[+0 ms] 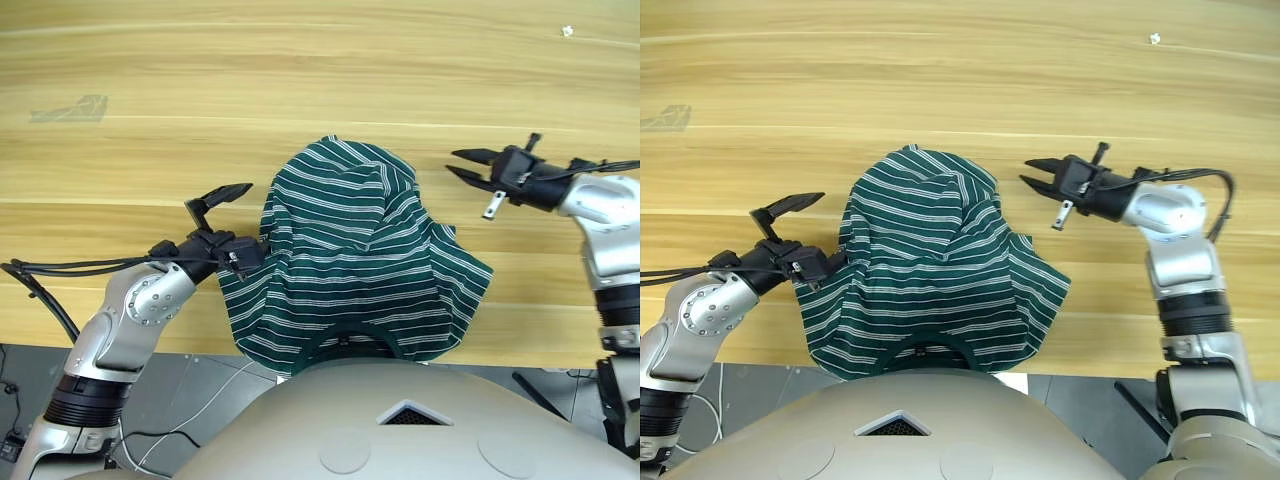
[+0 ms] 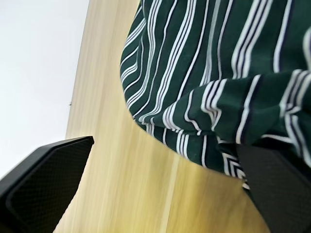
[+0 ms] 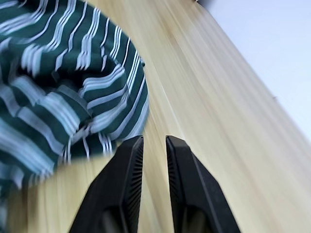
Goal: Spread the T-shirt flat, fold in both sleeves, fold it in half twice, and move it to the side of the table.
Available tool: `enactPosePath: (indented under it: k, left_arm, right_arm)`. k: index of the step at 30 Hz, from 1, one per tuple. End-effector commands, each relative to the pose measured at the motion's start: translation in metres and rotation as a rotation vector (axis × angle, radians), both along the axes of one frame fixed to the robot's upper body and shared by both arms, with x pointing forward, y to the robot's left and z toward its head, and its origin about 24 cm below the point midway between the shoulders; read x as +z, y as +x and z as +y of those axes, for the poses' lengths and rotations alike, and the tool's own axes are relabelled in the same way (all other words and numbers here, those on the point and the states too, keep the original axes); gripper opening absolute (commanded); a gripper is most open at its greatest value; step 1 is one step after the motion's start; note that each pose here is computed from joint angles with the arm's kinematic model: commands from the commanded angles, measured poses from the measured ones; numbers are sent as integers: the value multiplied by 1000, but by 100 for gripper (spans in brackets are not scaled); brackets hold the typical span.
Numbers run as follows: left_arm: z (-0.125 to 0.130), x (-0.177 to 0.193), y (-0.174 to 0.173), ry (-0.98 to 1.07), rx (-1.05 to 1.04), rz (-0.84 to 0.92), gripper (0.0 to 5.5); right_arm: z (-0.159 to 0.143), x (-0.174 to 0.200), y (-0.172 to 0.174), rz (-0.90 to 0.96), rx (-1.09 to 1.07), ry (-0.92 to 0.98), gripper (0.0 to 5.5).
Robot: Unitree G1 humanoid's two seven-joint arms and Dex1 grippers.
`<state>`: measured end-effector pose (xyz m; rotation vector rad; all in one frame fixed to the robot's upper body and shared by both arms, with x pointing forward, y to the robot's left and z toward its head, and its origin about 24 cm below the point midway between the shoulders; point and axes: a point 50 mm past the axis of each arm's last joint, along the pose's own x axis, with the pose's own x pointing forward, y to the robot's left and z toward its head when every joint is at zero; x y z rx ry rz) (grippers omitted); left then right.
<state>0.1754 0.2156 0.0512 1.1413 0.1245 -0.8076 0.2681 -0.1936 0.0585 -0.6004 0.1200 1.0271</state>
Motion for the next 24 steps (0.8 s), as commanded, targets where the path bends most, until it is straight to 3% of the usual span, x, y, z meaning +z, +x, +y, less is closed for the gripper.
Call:
enactPosePath:
  k: [1, 24]
  left_arm:
    - [3, 3, 7, 26, 7, -21, 536]
    - [0, -5, 1, 43, -7, -33, 536]
  right_arm:
    - [11, -17, 14, 99, -41, 6, 85]
    - [21, -87, -32, 371, -2, -118, 85]
